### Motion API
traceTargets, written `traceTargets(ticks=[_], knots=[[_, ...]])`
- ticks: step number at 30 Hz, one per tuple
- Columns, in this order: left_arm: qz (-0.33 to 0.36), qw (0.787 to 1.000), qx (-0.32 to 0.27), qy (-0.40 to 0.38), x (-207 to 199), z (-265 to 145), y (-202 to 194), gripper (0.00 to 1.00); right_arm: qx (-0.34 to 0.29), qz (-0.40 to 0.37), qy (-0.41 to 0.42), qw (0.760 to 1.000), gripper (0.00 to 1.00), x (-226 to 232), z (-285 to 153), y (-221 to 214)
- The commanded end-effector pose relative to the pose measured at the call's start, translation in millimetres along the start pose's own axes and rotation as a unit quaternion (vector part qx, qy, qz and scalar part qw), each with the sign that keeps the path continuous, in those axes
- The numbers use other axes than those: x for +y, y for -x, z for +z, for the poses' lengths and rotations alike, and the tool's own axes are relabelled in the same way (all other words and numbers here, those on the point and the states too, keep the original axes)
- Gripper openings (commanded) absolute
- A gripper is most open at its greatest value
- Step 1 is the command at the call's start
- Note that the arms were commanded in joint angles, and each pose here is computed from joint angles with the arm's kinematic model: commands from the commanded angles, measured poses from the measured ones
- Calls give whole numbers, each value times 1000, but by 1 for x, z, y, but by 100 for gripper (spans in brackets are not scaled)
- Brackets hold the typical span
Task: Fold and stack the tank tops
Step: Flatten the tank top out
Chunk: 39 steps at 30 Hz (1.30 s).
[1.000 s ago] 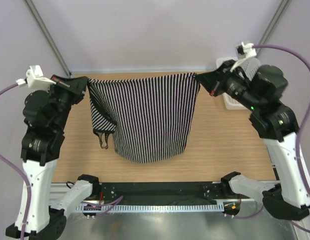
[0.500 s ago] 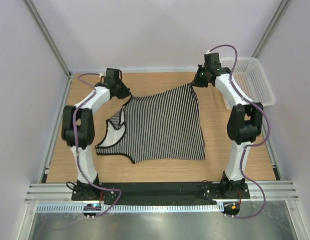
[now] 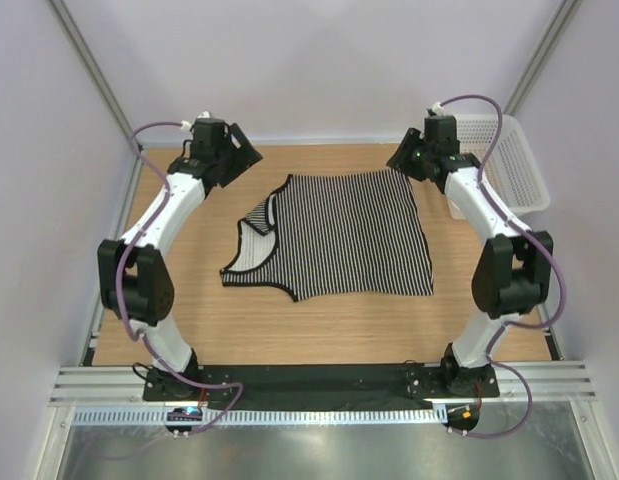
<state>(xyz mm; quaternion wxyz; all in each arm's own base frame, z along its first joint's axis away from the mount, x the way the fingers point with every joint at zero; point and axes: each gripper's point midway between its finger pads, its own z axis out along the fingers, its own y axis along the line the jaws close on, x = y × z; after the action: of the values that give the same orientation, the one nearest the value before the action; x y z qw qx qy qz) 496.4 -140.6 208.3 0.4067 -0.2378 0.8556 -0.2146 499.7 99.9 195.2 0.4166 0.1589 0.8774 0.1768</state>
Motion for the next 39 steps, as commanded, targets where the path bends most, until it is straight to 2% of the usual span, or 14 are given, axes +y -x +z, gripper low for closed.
traceTargets(ticks=[1, 6, 9, 11, 23, 30, 39], knots=[[59, 998, 10, 36, 18, -12, -25, 77, -23, 4, 45, 999, 44, 11, -25, -8], [157, 983, 58, 80, 22, -15, -62, 68, -12, 17, 73, 997, 34, 8, -54, -45], [221, 968, 86, 78, 13, -15, -93, 54, 2, 11, 76, 997, 31, 2, -60, -73], [238, 963, 95, 86, 17, -13, -101, 47, 16, 3, 68, 998, 31, -5, -61, -92], [270, 938, 162, 148, 55, 16, -135, 54, 19, -7, 64, 998, 29, -17, -46, -151], [279, 928, 180, 171, 68, 35, -146, 47, 18, -34, 54, 998, 29, -13, -38, -167], [268, 922, 196, 200, 84, 43, -146, 3, 3, -34, 38, 999, 30, -22, -37, -172]])
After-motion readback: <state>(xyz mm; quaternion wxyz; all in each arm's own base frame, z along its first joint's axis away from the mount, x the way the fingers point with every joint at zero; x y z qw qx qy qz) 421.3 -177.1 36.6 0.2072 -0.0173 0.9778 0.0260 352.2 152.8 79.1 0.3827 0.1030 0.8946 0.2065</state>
